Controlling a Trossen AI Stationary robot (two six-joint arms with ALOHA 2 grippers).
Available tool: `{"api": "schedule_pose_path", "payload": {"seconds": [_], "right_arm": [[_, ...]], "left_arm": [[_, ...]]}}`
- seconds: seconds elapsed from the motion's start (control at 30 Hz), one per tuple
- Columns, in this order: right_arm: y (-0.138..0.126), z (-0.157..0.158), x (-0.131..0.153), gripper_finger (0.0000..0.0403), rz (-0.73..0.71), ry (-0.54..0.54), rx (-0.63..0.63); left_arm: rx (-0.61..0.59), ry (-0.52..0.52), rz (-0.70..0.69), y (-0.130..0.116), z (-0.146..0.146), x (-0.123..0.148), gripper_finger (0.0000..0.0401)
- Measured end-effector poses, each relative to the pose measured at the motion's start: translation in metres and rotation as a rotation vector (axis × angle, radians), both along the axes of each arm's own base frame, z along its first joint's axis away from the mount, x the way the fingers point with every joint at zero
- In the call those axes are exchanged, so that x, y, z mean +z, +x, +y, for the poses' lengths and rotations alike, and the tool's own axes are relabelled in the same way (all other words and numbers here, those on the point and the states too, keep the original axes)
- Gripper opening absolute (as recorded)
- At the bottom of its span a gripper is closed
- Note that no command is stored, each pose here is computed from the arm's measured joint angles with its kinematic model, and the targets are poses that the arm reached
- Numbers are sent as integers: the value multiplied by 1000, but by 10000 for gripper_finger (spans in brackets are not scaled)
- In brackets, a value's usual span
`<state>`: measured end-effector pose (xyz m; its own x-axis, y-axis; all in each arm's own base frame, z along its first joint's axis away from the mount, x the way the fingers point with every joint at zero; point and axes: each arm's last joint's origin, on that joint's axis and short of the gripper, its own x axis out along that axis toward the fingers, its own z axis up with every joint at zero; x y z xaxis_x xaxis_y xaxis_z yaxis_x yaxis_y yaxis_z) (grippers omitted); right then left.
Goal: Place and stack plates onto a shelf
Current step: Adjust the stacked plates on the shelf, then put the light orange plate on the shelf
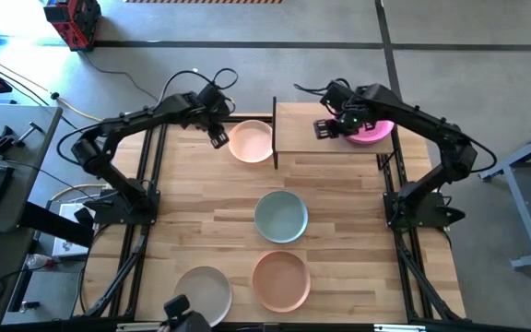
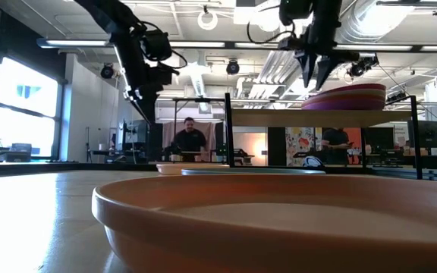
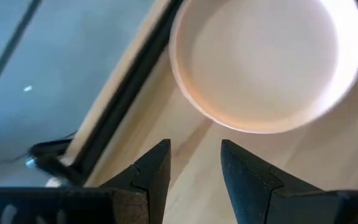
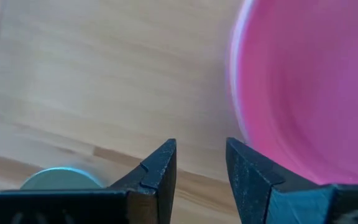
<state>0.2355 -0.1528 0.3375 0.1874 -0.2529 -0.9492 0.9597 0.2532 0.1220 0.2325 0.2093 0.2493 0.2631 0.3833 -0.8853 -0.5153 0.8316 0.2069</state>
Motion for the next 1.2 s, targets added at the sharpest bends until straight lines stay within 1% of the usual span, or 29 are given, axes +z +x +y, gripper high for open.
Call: {"api": "schedule_pose_path", "payload": {"seconds": [0.1,0.17,0.27,0.43,0.57,0.67,0.87,1.0,1.2], "right_arm": [[3,1,10,117,-31,-26,33],[4,2,15,117,-50,-42,47],[5,2,20,117,-69,-55,54],[5,2,20,117,-66,-58,67],[5,2,20,117,-59,-66,78],[5,1,20,117,-53,-74,84],[5,1,20,117,-52,-75,83],[5,1,20,117,-49,-79,82],[5,1,20,117,-49,-79,82]], "left_arm": [[-90,-40,-8,3,-1,-4,131],[-183,-64,-13,6,-1,-8,131],[-328,-74,26,12,-2,-18,131],[-466,-105,85,23,-3,-38,131],[-585,-127,149,35,-10,-56,131],[-621,-139,185,43,-16,-66,131],[-675,-85,259,53,-25,-74,131],[-695,-38,228,60,-26,-72,131],[-743,-20,233,63,-29,-73,131]]}}
